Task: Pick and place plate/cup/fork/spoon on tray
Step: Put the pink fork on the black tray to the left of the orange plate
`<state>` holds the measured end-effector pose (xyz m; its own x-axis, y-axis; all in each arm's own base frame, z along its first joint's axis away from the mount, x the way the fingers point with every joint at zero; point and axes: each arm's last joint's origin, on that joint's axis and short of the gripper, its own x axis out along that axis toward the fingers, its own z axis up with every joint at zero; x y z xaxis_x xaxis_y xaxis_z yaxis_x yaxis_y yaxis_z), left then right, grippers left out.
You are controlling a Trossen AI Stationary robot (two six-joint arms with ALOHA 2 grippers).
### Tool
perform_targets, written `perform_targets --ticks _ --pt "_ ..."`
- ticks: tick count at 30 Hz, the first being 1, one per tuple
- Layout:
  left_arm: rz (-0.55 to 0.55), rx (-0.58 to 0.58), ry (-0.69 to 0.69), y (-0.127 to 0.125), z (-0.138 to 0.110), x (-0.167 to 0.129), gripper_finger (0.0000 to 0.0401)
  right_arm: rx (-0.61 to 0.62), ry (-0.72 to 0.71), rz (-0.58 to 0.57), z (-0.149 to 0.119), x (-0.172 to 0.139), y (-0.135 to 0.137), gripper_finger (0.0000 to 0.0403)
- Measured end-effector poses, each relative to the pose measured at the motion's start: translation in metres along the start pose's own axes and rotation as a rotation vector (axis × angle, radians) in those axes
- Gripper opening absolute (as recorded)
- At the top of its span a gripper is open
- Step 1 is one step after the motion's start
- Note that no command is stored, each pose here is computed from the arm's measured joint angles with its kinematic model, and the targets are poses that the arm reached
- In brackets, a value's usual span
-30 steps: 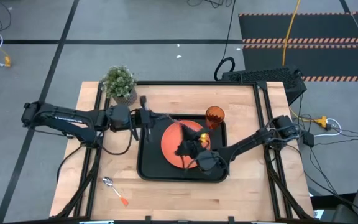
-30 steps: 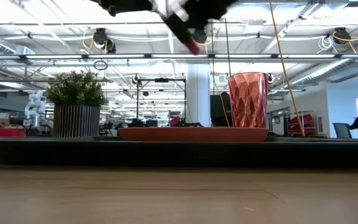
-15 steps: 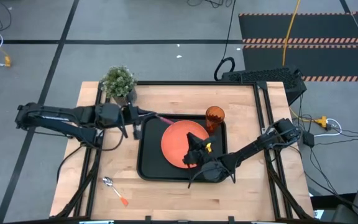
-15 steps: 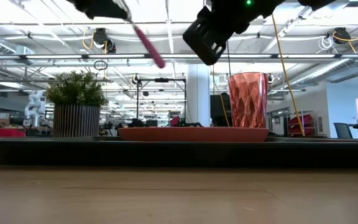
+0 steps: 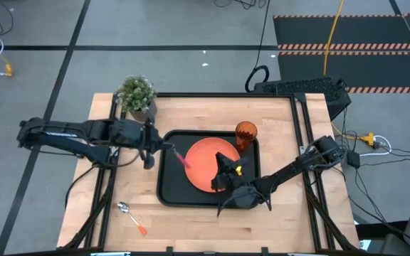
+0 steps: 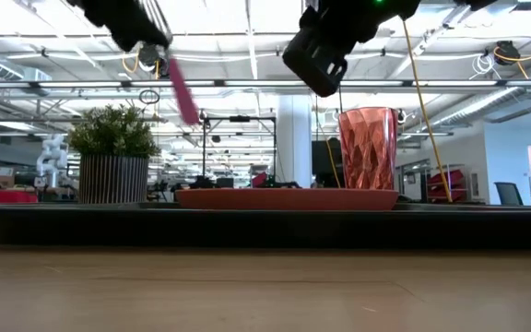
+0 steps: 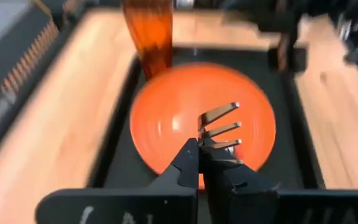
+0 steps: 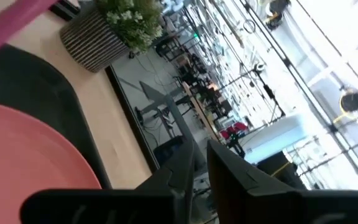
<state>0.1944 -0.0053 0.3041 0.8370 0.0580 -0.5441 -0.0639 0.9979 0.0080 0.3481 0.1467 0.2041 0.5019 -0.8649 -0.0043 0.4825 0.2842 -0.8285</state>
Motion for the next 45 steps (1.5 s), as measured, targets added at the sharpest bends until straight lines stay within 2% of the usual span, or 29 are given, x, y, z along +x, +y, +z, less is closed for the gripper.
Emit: perform_targets --ticks 5,12,15,20,28,39,45 --pt "-0.032 -0.081 0.22 0.004 -0.016 0.024 0.0008 -0.046 -0.051 0.035 0.005 -0.009 -0.009 0.0036" --pt "-0.186 -0.261 0.414 0.017 -0.03 0.042 0.0006 -0.075 -0.106 0.068 0.009 -0.01 -0.018 0.0036" --pt "-0.219 -0.303 0.458 0.022 -0.034 0.044 0.0008 -0.093 -0.146 0.095 0.01 -0.009 -0.017 0.0036" --pt "-0.199 -0.35 0.484 0.032 -0.037 0.043 0.0006 -0.078 -0.216 0.145 0.012 -0.001 -0.016 0.0036" --pt "-0.119 -0.333 0.579 0.046 -0.048 0.049 0.0005 -0.045 -0.198 0.137 0.011 0.008 -0.017 0.0036" --pt "-0.171 -0.301 0.641 0.051 -0.06 0.098 0.0018 -0.04 -0.14 0.103 0.009 0.003 -0.016 0.0036" --pt "-0.141 -0.251 0.632 0.057 -0.062 0.105 0.0024 -0.042 -0.11 0.081 0.008 -0.004 -0.016 0.0036"
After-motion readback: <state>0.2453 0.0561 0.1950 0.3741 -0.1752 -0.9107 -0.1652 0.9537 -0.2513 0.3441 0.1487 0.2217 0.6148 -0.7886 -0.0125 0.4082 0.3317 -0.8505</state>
